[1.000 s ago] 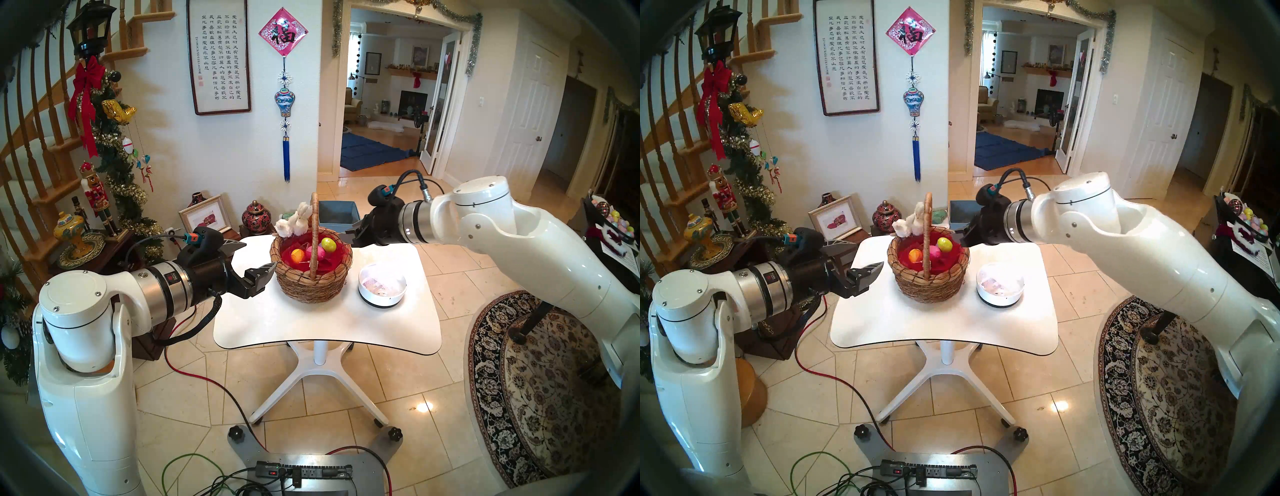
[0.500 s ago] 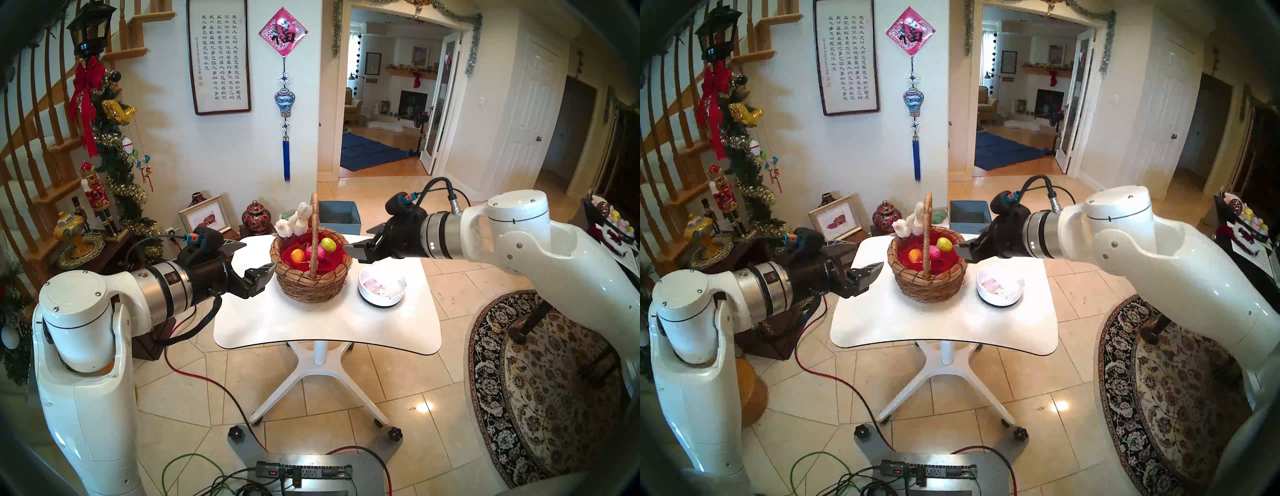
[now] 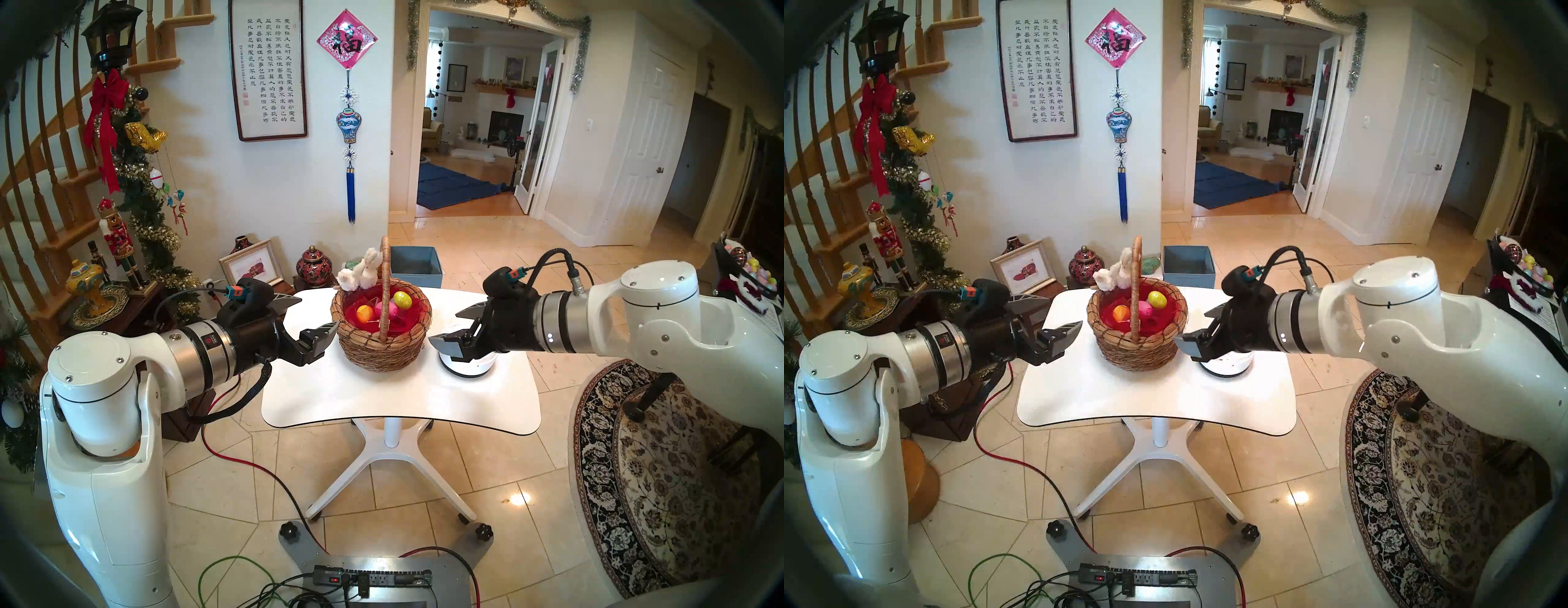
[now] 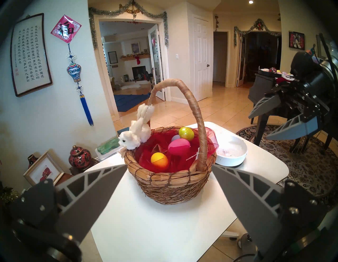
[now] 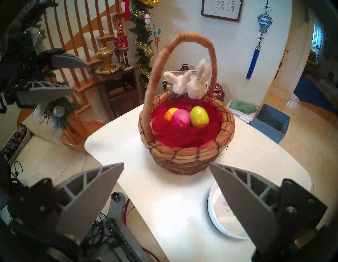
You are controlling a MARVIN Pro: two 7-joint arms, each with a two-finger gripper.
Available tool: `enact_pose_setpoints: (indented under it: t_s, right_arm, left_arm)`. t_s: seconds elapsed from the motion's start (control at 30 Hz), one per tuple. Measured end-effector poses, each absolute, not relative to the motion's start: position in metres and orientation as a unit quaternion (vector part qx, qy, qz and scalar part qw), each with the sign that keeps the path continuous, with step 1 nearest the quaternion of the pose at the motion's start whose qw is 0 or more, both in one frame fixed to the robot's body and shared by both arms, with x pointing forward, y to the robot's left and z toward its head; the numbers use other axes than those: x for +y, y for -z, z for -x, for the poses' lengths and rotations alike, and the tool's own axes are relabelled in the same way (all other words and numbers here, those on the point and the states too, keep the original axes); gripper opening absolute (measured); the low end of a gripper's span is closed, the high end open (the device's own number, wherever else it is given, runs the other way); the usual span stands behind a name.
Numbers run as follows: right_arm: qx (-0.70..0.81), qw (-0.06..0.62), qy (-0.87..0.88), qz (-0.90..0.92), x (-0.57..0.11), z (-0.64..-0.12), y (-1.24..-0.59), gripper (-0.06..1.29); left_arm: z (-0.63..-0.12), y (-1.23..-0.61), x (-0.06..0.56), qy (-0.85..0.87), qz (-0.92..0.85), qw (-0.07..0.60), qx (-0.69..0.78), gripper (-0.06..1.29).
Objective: Put easter egg into basket
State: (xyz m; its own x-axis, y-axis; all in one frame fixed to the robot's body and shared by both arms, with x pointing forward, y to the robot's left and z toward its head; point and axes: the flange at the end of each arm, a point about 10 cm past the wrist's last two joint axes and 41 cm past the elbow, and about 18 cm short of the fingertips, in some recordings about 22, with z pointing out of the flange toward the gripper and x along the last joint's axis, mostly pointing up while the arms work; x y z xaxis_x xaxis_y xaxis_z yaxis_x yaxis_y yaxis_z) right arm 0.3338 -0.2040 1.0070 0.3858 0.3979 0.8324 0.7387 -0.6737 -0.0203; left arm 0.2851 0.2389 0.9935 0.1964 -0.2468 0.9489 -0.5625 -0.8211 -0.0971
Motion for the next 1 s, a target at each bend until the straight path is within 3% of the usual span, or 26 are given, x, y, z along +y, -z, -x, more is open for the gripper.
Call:
enact_pose_setpoints:
  t_s: [1.0]
  right_arm:
    - [-0.301, 0.195, 0.427, 0.83, -0.25, -0.328, -0.941, 1.21]
  left_arm:
    - [-0.285, -0.993, 0.239, -0.575, -0.761, 0.137, -0.266, 1.26]
